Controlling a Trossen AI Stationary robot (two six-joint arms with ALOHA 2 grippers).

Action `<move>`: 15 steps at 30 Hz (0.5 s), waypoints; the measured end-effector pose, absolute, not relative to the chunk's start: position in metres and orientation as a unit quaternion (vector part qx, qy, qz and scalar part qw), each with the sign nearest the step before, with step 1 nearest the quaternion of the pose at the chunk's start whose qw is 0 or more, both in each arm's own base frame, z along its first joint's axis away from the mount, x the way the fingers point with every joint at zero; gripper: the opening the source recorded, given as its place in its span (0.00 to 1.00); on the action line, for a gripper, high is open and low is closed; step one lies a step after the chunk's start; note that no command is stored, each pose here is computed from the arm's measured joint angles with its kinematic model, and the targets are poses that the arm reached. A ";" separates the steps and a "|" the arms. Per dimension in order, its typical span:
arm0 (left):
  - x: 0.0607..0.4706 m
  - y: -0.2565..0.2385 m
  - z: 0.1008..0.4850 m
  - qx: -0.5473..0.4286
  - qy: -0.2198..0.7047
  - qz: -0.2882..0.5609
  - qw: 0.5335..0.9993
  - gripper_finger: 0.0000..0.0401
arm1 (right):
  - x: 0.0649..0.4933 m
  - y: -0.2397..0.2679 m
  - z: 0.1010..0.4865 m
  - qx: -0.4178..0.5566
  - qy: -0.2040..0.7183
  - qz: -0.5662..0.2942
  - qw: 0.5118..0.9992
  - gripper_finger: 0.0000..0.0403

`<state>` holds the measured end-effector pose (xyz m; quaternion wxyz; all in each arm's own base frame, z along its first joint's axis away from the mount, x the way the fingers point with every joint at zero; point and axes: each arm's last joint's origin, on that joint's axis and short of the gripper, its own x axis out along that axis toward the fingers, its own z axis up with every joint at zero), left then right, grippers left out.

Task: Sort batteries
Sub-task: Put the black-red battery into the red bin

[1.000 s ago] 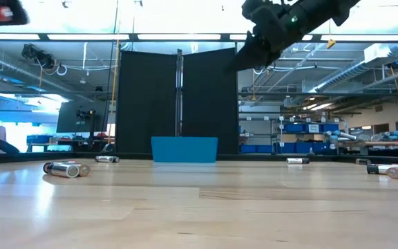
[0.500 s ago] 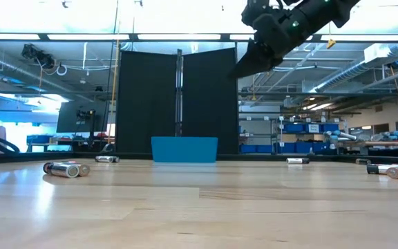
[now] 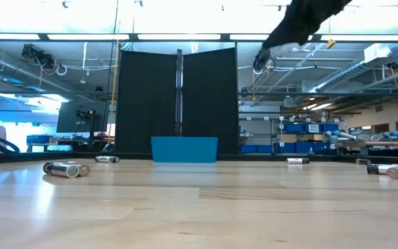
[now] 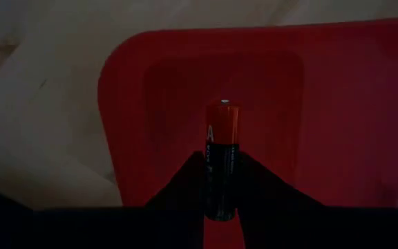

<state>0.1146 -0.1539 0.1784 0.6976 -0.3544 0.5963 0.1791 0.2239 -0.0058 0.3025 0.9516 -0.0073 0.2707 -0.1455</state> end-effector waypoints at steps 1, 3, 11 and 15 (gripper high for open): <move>0.115 -0.155 0.177 -0.353 0.597 0.181 0.697 0.14 | 0.220 -0.006 0.305 -0.004 0.267 -0.146 0.952 0.02; 0.116 -0.157 0.174 -0.351 0.603 0.182 0.693 0.14 | 0.214 -0.006 0.310 0.001 0.257 -0.147 0.955 0.02; 0.120 -0.164 0.177 -0.360 0.612 0.169 0.683 0.25 | 0.219 -0.006 0.305 -0.001 0.268 -0.148 0.952 0.02; 0.119 -0.163 0.183 -0.345 0.618 0.181 0.683 0.28 | 0.225 -0.006 0.300 -0.002 0.278 -0.147 0.949 0.02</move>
